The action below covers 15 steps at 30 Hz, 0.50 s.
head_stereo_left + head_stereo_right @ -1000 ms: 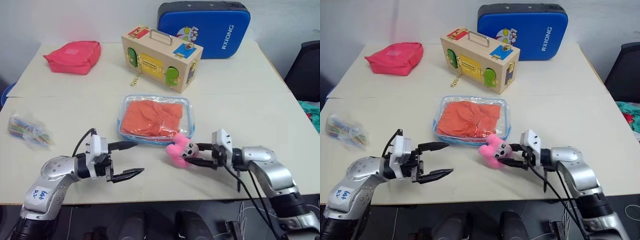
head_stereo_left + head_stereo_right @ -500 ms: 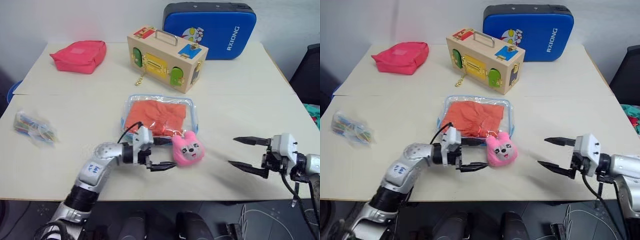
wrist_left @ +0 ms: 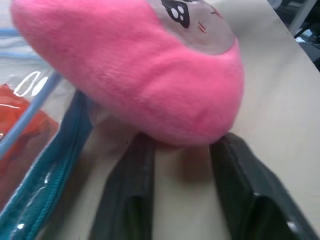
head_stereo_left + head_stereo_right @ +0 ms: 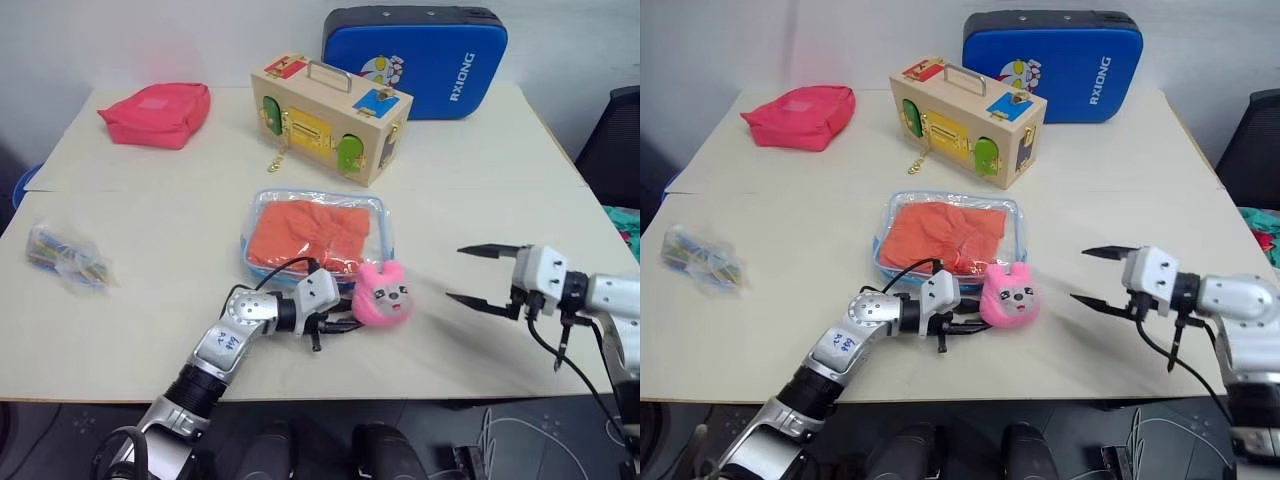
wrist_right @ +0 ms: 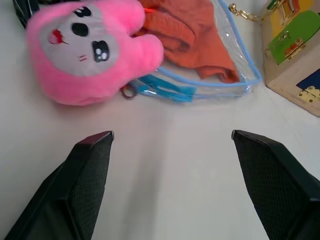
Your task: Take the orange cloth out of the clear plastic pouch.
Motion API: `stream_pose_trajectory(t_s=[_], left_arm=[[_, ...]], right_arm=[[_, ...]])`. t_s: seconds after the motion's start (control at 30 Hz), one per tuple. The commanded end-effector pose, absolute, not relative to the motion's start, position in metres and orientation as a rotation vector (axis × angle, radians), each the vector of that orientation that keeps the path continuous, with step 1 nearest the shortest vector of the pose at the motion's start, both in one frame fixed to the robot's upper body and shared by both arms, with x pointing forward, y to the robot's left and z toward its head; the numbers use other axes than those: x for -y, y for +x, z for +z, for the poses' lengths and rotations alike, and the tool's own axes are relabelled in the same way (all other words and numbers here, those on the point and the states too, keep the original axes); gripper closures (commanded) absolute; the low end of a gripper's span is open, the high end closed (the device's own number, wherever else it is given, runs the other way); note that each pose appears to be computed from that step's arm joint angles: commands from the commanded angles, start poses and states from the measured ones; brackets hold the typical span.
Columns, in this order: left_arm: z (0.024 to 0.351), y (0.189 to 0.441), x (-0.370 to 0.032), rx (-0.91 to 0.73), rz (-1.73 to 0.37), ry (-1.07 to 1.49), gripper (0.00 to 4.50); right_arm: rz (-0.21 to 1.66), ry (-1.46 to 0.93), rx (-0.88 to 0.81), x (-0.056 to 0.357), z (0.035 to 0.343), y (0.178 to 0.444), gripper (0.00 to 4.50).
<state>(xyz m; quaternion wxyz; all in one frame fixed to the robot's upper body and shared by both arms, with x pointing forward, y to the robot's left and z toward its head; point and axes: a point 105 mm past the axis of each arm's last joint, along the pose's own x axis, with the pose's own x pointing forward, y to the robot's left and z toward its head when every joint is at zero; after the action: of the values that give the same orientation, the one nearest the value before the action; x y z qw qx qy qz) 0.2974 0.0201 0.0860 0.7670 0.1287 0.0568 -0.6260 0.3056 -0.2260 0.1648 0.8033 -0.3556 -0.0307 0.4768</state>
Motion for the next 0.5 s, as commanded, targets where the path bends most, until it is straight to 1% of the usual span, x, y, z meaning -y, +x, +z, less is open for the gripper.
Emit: stream_pose_trajectory(t_s=[0.03,0.07,0.1,0.23,0.27,0.37,0.4,0.5], left_arm=[[0.090,0.297,-0.024,-0.092,-1.345,0.271,4.06],[0.093,0.295,-0.026,-0.080,-1.354,0.260,4.35],[0.097,0.290,-0.029,-0.068,-1.379,0.236,4.46],[0.105,0.273,-0.044,-0.063,-1.468,0.210,4.46],[0.106,0.273,-0.052,-0.096,-1.452,0.180,4.46],[0.110,0.269,-0.063,-0.162,-1.430,0.100,3.87],[0.113,0.268,-0.065,-0.165,-1.424,0.070,3.55],[0.118,0.271,-0.062,-0.186,-1.389,-0.022,2.65]], right_arm=[[1.028,-0.758,0.090,0.225,0.165,0.308,0.54],[1.034,-0.752,0.092,0.225,0.164,0.308,0.54],[1.038,-0.749,0.090,0.227,0.163,0.306,0.54],[1.025,-0.714,0.096,0.238,0.161,0.296,0.54],[1.016,-0.700,0.099,0.244,0.162,0.290,0.54],[0.986,-0.621,0.111,0.254,0.168,0.277,0.54],[0.968,-0.585,0.119,0.256,0.172,0.274,0.54],[0.933,-0.568,0.169,0.256,0.182,0.263,0.00]])
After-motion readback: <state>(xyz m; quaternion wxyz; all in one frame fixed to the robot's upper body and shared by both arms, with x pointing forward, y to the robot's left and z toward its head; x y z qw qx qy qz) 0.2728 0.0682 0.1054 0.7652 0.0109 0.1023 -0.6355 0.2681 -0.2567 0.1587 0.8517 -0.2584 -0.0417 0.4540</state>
